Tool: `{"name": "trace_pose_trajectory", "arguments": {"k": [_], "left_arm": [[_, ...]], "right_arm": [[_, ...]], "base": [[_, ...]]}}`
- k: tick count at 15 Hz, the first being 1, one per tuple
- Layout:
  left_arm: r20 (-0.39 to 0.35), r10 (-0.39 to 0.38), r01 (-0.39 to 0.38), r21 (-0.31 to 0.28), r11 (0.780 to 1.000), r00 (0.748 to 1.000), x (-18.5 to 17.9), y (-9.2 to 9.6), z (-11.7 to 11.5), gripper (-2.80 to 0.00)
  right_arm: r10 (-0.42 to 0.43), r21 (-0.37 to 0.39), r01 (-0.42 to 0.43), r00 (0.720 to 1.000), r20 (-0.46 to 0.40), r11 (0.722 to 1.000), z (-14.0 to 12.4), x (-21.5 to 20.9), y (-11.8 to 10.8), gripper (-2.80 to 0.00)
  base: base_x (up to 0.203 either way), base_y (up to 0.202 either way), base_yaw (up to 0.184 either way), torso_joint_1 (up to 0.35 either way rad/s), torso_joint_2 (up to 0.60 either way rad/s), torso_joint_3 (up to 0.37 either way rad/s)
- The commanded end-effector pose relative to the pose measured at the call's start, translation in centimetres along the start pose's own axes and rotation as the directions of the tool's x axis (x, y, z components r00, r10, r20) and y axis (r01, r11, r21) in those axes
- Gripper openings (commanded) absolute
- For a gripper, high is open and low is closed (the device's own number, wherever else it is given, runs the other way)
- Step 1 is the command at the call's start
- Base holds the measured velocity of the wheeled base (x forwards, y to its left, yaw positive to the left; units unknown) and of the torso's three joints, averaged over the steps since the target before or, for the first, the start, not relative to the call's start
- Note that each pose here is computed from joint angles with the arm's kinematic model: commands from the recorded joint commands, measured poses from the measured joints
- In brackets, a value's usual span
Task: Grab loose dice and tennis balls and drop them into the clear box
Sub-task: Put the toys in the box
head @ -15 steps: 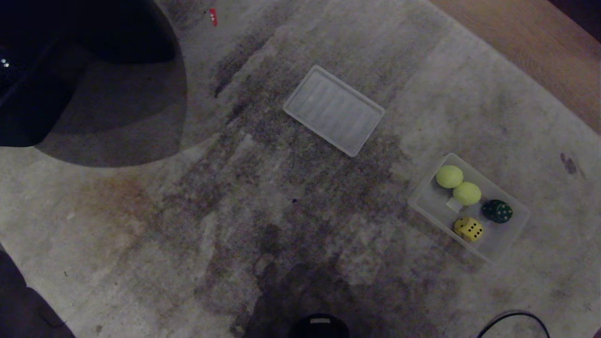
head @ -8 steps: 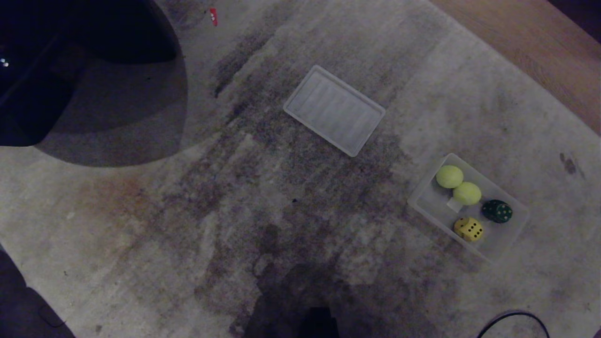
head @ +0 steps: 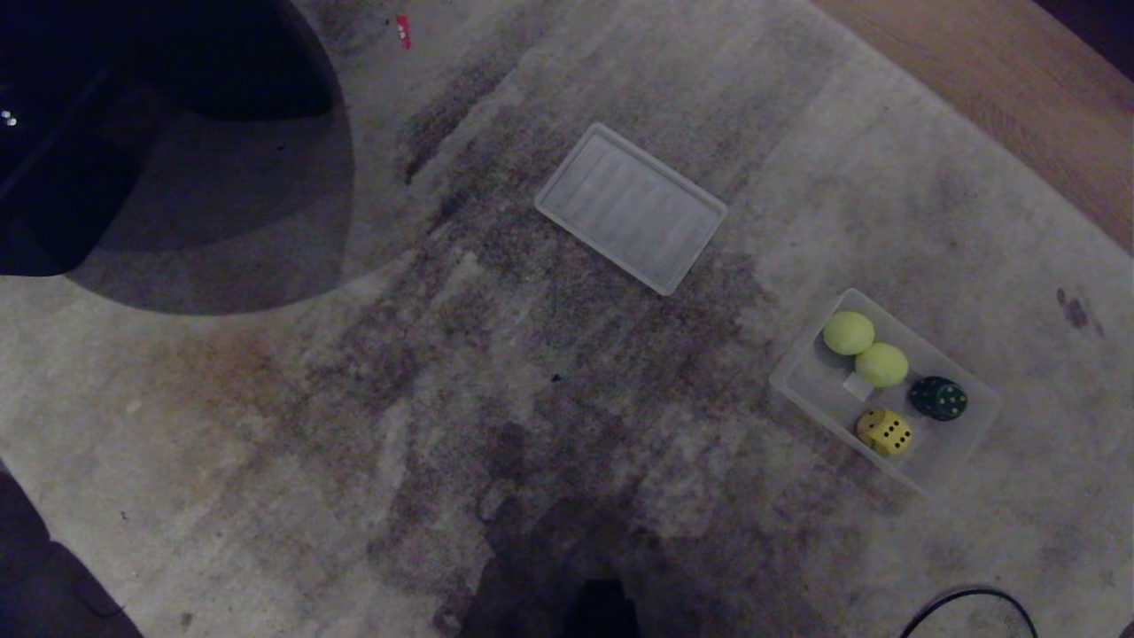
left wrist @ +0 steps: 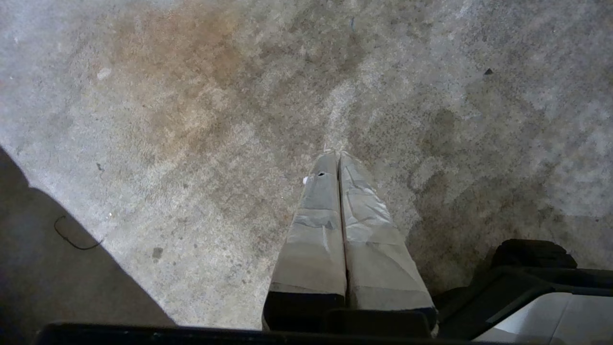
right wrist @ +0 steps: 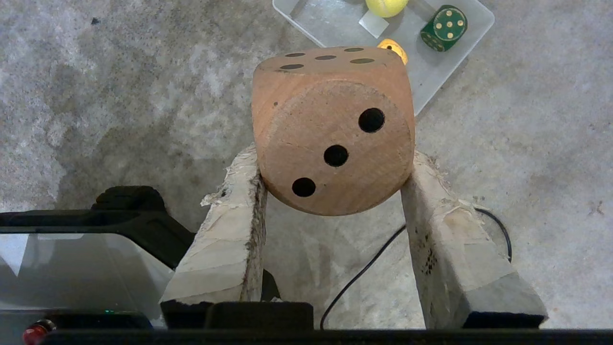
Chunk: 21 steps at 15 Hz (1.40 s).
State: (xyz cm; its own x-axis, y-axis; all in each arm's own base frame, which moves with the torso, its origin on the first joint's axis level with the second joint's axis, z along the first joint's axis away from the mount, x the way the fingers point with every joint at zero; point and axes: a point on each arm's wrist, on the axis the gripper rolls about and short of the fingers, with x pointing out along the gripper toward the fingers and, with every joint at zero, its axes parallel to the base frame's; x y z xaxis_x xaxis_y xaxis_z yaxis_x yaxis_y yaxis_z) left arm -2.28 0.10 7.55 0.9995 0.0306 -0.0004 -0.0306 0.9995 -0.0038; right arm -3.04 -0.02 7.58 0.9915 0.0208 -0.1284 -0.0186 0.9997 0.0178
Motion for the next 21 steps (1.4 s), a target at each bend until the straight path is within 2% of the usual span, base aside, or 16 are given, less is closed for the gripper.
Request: {"name": "trace_pose_trajectory", "arguments": {"k": [1,5,10,21], "left_arm": [[-0.001,0.002,-0.002,0.0,1.0,1.0,0.01,0.0,-0.04,-2.8],[0.0,0.0,0.0,0.001,1.0,1.0,0.01,0.0,-0.03,-2.8],[-0.001,0.002,-0.002,-0.004,1.0,1.0,0.01,0.0,-0.04,-2.8],[-0.003,0.005,-0.005,-0.01,1.0,1.0,0.01,0.01,-0.06,-2.8]], "right_arm": [[0.001,0.0,-0.001,1.0,-0.003,1.0,-0.01,0.02,0.0,-2.8],[0.001,-0.001,-0.001,1.0,-0.003,1.0,-0.01,0.02,0.0,-2.8],[0.001,-0.001,-0.001,1.0,-0.003,1.0,-0.01,0.02,0.0,-2.8],[0.001,0.0,-0.001,1.0,-0.002,1.0,0.02,0.0,0.0,-2.8]], "base": [[0.0,0.0,0.0,0.0,0.0,0.0],[0.0,0.0,0.0,0.0,0.0,0.0],[0.138,0.0,-0.002,0.006,0.0,0.001],[0.0,0.0,0.0,0.0,0.0,0.0]]}}
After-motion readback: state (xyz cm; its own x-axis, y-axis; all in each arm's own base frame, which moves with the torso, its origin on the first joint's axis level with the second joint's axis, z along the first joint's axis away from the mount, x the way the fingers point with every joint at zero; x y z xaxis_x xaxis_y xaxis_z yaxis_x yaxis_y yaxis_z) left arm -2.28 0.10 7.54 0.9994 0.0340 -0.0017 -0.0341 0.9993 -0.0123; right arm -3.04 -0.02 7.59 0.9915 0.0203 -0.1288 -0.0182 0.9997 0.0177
